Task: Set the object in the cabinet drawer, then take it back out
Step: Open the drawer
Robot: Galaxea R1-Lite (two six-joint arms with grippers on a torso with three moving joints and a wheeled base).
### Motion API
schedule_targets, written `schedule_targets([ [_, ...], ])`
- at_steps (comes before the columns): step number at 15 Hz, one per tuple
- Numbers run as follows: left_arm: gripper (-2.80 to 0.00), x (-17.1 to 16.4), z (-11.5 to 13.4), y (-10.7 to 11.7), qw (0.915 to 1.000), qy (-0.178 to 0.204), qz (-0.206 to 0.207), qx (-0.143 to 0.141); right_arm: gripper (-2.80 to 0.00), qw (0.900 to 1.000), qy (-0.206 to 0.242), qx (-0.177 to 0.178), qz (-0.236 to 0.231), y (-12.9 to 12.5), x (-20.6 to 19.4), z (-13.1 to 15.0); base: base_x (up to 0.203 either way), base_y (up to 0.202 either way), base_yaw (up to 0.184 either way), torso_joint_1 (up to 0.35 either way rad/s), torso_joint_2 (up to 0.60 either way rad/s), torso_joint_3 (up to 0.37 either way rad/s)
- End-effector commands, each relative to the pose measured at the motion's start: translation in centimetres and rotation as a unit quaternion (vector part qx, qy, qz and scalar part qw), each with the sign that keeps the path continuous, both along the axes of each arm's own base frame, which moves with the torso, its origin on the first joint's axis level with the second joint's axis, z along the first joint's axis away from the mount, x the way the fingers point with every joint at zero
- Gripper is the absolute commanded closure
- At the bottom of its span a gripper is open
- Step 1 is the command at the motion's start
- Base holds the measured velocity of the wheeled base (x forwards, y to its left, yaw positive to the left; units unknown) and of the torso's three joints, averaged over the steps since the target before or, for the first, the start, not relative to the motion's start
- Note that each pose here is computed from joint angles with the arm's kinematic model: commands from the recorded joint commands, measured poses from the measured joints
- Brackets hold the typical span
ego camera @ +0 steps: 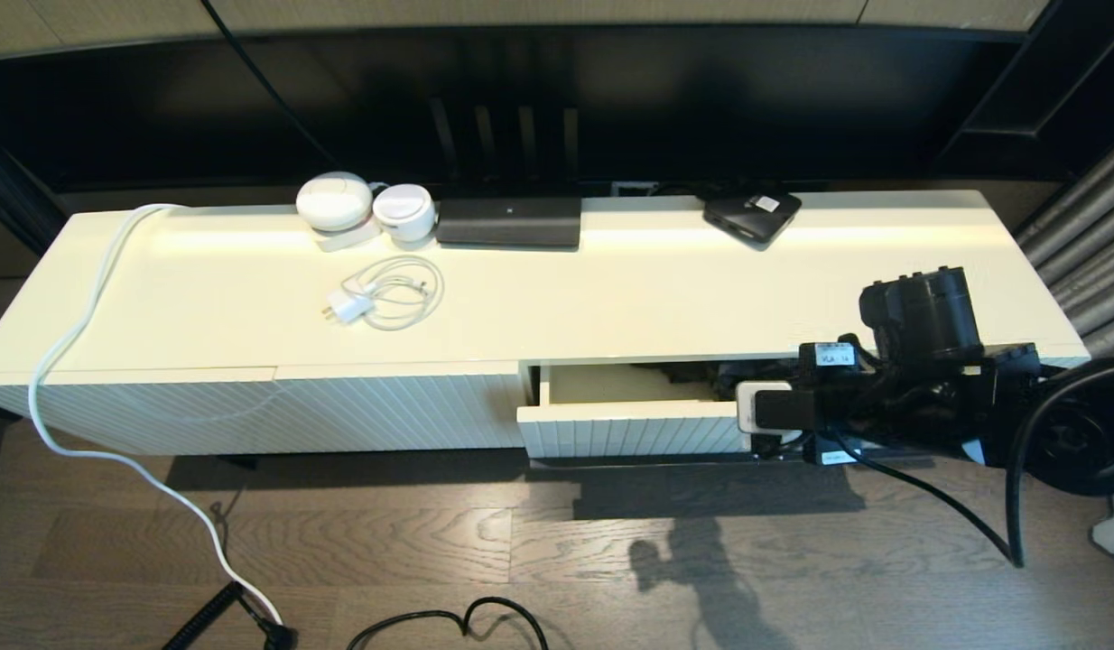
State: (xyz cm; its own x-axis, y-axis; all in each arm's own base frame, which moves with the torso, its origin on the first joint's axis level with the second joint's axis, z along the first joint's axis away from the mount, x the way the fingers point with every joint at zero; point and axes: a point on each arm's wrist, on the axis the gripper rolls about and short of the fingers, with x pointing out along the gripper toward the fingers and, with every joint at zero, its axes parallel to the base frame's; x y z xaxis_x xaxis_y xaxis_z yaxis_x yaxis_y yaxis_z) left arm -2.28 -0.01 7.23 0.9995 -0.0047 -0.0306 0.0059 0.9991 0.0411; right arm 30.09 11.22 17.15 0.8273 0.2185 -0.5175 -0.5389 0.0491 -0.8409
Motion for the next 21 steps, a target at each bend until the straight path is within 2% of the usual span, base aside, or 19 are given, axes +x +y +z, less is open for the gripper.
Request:
schedule_targets([
  [1,0.0,0.0,0.0,0.0,1.0,-0.001,0.0,0.0,0.0,1.0,-0.001,-0.003,0.002,0.3,0.9,-0.2,0.0,0.0,0.0,0.0,0.0,0.0],
  [12,0.0,0.0,0.0,0.0,1.0,-0.001,0.0,0.0,0.0,1.0,0.009,-0.005,-0.019,-0.2,3.8,-1.8,0.0,0.0,0.0,0.0,0.0,0.0],
  [21,0.0,0.0,0.0,0.0,1.0,-0.001,-0.001,0.0,0.0,0.998,0.044,-0.027,-0.022,-0.2,2.7,-3.6,0.0,0.0,0.0,0.0,0.0,0.0],
])
